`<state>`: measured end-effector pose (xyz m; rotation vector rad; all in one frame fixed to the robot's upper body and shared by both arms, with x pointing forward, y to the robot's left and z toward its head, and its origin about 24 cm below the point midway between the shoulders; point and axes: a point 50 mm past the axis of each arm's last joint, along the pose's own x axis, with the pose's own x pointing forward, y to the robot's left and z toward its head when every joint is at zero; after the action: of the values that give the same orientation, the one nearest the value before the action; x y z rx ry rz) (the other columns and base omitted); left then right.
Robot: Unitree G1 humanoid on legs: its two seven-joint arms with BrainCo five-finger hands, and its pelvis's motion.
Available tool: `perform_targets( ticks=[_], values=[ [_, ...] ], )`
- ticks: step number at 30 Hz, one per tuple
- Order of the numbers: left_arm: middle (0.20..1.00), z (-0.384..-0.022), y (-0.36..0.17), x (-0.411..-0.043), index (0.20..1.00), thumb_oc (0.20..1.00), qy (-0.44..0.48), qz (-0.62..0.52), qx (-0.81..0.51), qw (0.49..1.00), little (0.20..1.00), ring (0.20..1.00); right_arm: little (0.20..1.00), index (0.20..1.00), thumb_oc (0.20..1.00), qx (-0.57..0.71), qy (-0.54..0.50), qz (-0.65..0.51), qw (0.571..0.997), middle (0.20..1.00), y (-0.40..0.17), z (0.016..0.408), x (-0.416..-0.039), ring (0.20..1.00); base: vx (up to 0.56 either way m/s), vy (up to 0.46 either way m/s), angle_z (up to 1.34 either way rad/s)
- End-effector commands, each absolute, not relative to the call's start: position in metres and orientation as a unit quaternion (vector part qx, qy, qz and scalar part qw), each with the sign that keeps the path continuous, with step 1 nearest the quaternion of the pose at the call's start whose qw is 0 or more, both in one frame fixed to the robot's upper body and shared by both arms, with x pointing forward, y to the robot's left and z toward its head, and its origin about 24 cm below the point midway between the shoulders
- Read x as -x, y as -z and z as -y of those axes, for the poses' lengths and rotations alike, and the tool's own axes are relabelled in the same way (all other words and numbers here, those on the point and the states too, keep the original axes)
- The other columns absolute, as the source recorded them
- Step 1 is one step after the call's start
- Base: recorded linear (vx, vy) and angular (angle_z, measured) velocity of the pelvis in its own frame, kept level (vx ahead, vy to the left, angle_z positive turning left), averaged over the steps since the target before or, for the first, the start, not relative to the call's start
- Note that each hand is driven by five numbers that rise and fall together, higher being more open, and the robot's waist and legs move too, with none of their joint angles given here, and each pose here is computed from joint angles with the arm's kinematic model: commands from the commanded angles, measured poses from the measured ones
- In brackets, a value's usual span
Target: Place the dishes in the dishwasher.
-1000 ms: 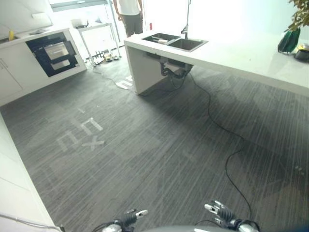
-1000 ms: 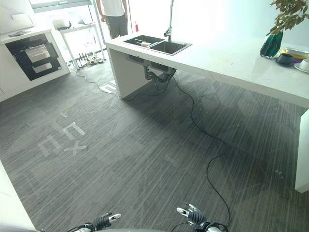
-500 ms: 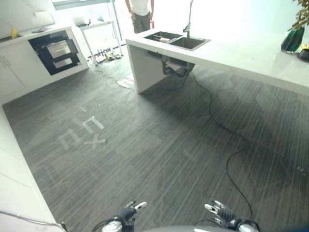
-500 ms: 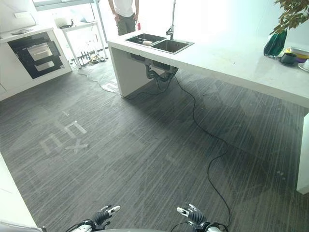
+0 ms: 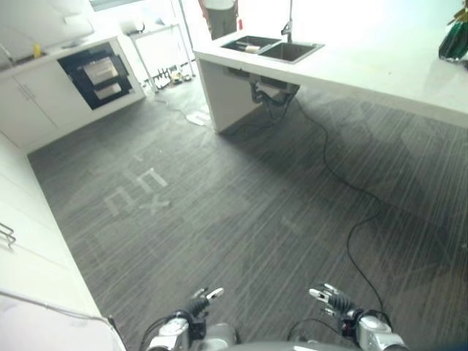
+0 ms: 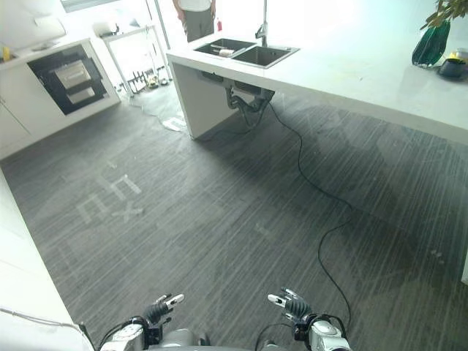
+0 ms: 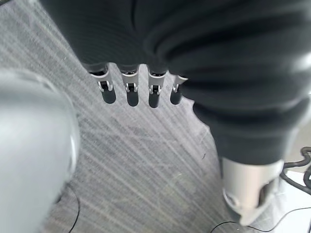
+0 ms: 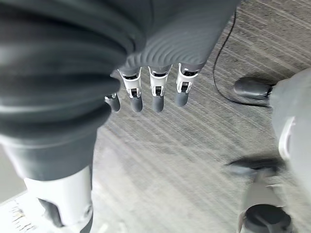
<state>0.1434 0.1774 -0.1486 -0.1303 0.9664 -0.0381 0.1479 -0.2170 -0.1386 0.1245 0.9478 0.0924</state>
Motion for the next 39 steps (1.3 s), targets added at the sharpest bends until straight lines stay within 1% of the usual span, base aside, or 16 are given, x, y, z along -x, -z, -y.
perform_targets(
  ticks=[1,6,7,12,15,16,21,27,30,32,33,36,39],
  values=[
    [1.0,-0.178,0.141,-0.156,1.0,1.0,0.017,-0.423,0.081,0.902,1.0,1.0,1.0,1.0,1.0,-0.067,-0.044,-0.427,0.901,1.0,0.133,0.222,-0.152,1.0,0.29,0.195,0.08],
    [1.0,-0.179,0.146,-0.142,1.0,1.0,0.015,-0.434,0.08,0.897,1.0,1.0,1.0,1.0,1.0,-0.072,-0.036,-0.437,0.896,1.0,0.138,0.218,-0.146,1.0,0.43,0.288,-0.17],
    [1.0,-0.184,0.146,-0.141,1.0,1.0,0.013,-0.437,0.073,0.897,1.0,1.0,1.0,1.0,1.0,-0.078,-0.035,-0.439,0.895,1.0,0.138,0.219,-0.144,1.0,0.36,0.243,-0.27],
    [1.0,-0.188,0.141,-0.152,1.0,1.0,0.048,-0.432,0.041,0.9,1.0,1.0,1.0,1.0,1.0,-0.098,-0.016,-0.415,0.904,1.0,0.136,0.213,-0.15,1.0,0.35,0.309,0.07],
    [1.0,-0.189,0.138,-0.157,1.0,1.0,0.049,-0.426,0.031,0.903,1.0,1.0,1.0,1.0,1.0,-0.107,-0.017,-0.397,0.911,1.0,0.132,0.207,-0.157,1.0,0.29,0.229,0.11],
    [1.0,-0.192,0.134,-0.165,1.0,1.0,0.042,-0.416,0.037,0.908,1.0,1.0,1.0,1.0,1.0,-0.107,-0.025,-0.384,0.917,1.0,0.128,0.203,-0.164,1.0,0.18,0.022,-0.05],
    [1.0,-0.2,0.119,-0.186,1.0,1.0,0.05,-0.389,0.035,0.919,1.0,1.0,1.0,1.0,1.0,-0.102,-0.041,-0.361,0.926,1.0,0.118,0.204,-0.173,1.0,0.37,-0.049,0.01],
    [1.0,-0.199,0.124,-0.176,1.0,1.0,0.061,-0.396,0.033,0.916,1.0,1.0,1.0,1.0,1.0,-0.109,-0.035,-0.359,0.926,1.0,0.117,0.203,-0.174,1.0,0.49,-0.139,0.16],
    [1.0,-0.195,0.13,-0.169,1.0,1.0,0.049,-0.409,0.038,0.91,1.0,1.0,1.0,1.0,1.0,-0.111,-0.033,-0.371,0.921,1.0,0.118,0.206,-0.178,1.0,0.58,-0.159,0.2],
    [1.0,-0.194,0.132,-0.165,1.0,1.0,0.04,-0.41,0.047,0.91,1.0,1.0,1.0,1.0,1.0,-0.095,-0.05,-0.375,0.921,1.0,0.117,0.206,-0.183,1.0,0.51,-0.106,-0.29],
    [1.0,-0.194,0.135,-0.16,1.0,1.0,0.034,-0.412,0.056,0.909,1.0,1.0,1.0,1.0,1.0,-0.075,-0.059,-0.383,0.919,1.0,0.115,0.213,-0.184,1.0,0.41,-0.082,-0.49],
    [1.0,-0.191,0.135,-0.162,1.0,1.0,0.034,-0.413,0.066,0.908,1.0,1.0,1.0,1.0,1.0,-0.062,-0.055,-0.386,0.919,1.0,0.115,0.223,-0.181,1.0,0.34,-0.05,-0.21],
    [1.0,-0.185,0.13,-0.172,1.0,1.0,0.055,-0.399,0.061,0.913,1.0,1.0,1.0,1.0,1.0,-0.058,-0.055,-0.373,0.924,1.0,0.112,0.223,-0.184,1.0,0.32,0.108,-0.1]
  ],
)
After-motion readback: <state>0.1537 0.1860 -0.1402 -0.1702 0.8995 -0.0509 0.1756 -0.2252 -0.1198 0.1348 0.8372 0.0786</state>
